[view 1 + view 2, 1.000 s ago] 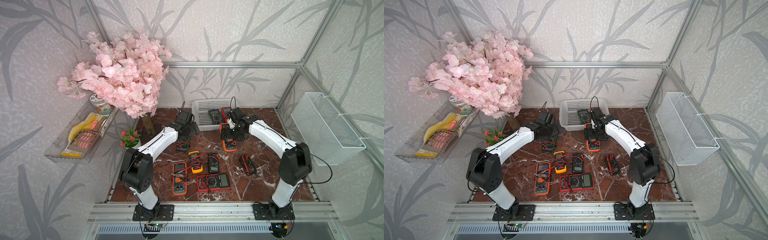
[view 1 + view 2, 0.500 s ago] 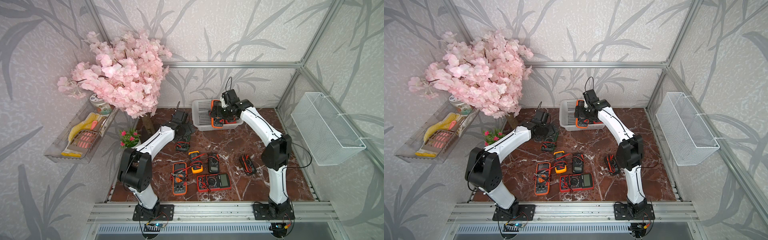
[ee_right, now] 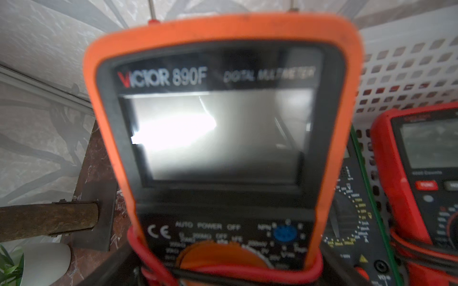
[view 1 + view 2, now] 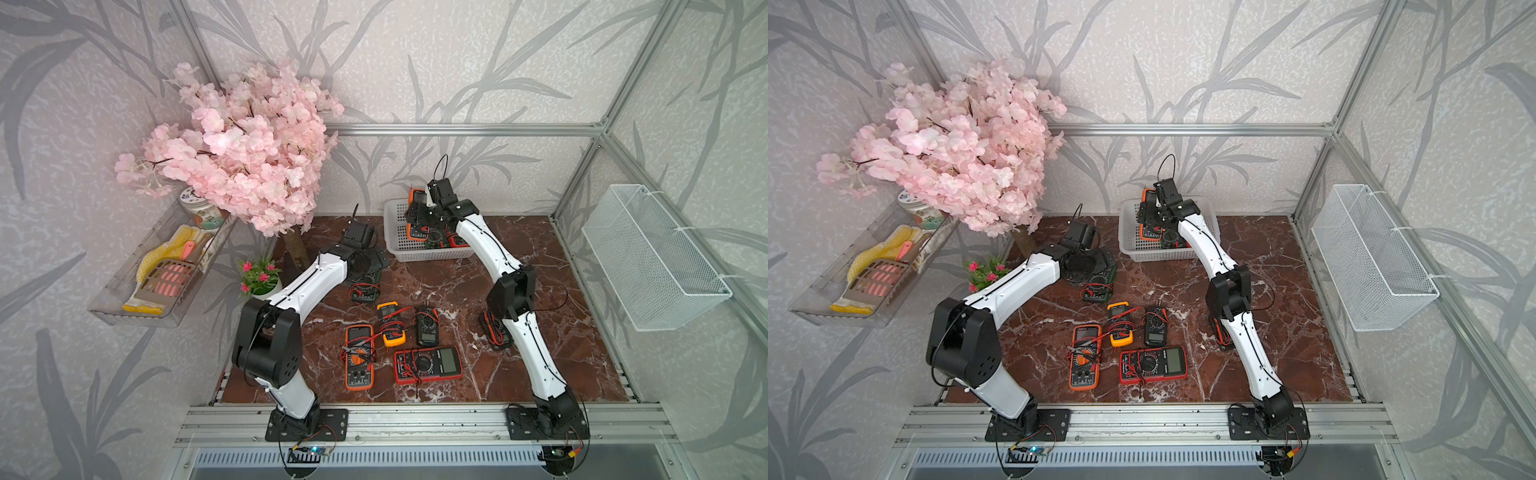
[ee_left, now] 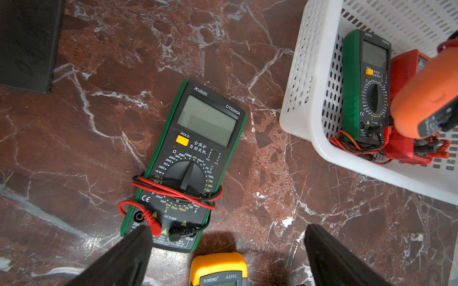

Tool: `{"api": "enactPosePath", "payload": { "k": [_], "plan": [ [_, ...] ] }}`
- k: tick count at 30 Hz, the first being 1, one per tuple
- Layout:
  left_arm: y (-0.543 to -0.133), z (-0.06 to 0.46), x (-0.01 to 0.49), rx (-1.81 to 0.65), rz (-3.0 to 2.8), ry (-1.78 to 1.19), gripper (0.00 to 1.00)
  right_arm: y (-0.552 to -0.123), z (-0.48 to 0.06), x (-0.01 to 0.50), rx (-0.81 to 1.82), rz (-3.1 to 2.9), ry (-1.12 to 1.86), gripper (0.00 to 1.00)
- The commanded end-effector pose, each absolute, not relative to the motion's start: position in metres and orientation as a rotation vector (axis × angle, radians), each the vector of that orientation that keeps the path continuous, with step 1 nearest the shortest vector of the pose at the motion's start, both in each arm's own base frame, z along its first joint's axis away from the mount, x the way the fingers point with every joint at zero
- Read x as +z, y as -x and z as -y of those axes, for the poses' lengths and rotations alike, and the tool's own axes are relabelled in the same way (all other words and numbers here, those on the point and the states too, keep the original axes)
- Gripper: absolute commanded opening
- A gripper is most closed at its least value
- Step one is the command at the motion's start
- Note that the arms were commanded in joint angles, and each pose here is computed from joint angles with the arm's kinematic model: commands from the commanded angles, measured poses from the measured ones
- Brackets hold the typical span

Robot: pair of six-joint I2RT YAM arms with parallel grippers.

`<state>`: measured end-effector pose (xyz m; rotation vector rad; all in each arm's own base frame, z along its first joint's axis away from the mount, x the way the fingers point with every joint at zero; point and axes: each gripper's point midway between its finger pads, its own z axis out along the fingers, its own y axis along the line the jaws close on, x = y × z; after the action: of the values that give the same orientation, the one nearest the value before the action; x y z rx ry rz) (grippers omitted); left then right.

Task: Put the multimeter into the basket
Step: Place the multimeter in the basket.

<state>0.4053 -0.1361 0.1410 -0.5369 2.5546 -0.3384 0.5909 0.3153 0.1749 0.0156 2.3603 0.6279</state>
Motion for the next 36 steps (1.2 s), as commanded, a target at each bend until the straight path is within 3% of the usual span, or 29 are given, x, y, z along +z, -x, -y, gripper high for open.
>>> {"api": "enactPosePath", "payload": {
  "k": [1, 14, 22, 26, 36],
  "plan": [
    [-0.398, 0.135, 0.154, -0.342, -2.555, 0.505, 1.0, -0.604, -0.325, 0.2, 0.639, -2.241, 0.032, 0.59],
    [-0.396, 0.137, 0.154, -0.361, -2.56, 0.498, 1.0, -0.576, -0.354, 0.121, 0.532, -2.397, 0.228, 0.64],
    [-0.399, 0.14, 0.159, -0.38, -2.55, 0.505, 1.0, -0.575, -0.35, 0.099, 0.502, -2.44, 0.216, 0.84],
    [-0.4, 0.14, 0.162, -0.384, -2.55, 0.504, 1.0, -0.575, -0.349, 0.101, 0.499, -2.443, 0.214, 0.99],
    [-0.404, 0.141, 0.168, -0.387, -2.53, 0.497, 1.0, -0.568, -0.335, 0.169, 0.503, -2.384, 0.173, 0.99]
  ]
}}
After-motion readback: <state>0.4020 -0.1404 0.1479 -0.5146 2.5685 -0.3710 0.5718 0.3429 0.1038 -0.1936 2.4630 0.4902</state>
